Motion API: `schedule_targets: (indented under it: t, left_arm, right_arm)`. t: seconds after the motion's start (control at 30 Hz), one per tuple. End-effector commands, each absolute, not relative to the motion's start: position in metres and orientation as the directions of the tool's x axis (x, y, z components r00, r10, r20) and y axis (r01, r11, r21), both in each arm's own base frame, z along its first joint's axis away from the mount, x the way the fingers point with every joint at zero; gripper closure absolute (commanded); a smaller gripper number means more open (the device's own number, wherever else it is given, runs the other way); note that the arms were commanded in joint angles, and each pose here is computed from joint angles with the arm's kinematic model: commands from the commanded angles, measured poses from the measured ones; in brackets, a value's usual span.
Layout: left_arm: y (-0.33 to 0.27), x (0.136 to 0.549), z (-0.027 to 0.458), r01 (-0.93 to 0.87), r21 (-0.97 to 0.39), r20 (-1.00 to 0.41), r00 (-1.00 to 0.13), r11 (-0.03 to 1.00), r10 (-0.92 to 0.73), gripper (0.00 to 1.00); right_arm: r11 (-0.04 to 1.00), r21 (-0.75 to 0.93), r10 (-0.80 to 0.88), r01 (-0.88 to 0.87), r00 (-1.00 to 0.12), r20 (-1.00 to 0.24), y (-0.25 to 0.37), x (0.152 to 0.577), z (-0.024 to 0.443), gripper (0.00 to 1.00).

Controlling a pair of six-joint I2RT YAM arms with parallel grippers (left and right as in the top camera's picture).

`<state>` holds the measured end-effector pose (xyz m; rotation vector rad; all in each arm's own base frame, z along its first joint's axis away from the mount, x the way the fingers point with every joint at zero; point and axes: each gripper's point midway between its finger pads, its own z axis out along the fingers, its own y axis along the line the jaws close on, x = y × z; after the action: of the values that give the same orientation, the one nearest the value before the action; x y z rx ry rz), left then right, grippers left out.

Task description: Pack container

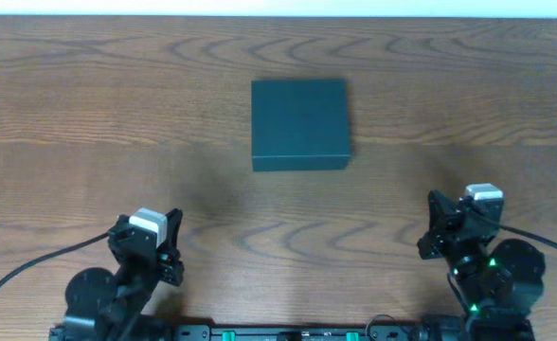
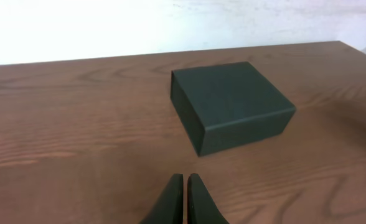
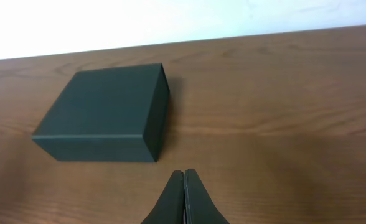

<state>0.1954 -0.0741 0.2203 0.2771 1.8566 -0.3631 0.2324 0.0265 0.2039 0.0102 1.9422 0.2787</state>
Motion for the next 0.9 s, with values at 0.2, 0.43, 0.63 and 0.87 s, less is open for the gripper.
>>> schedule_targets:
  t: [0.2,0.43,0.63,0.87]
  left_arm:
    - [-0.080,0.210,0.189,0.375,-0.145,-0.951,-0.309,0.916,-0.023,0.94]
    - [-0.083,0.220,0.159,0.366,-0.178,-0.942,-0.332,0.913,-0.051,0.94]
    - [-0.085,0.227,0.128,0.342,-0.203,-0.936,-0.343,0.917,-0.080,0.94]
    - [-0.087,0.223,0.103,0.355,-0.157,-0.927,-0.375,0.922,-0.014,0.94]
  right_arm:
    - [0.957,0.247,0.174,-0.153,-0.381,-0.908,0.036,0.244,0.164,0.98]
    - [0.965,0.235,0.179,-0.115,-0.366,-0.913,0.040,0.248,0.157,0.98]
    - [0.976,0.179,0.119,-0.126,-0.383,-0.916,0.052,0.245,0.142,0.98]
    - [0.981,0.138,0.072,-0.135,-0.408,-0.910,0.061,0.240,0.118,0.98]
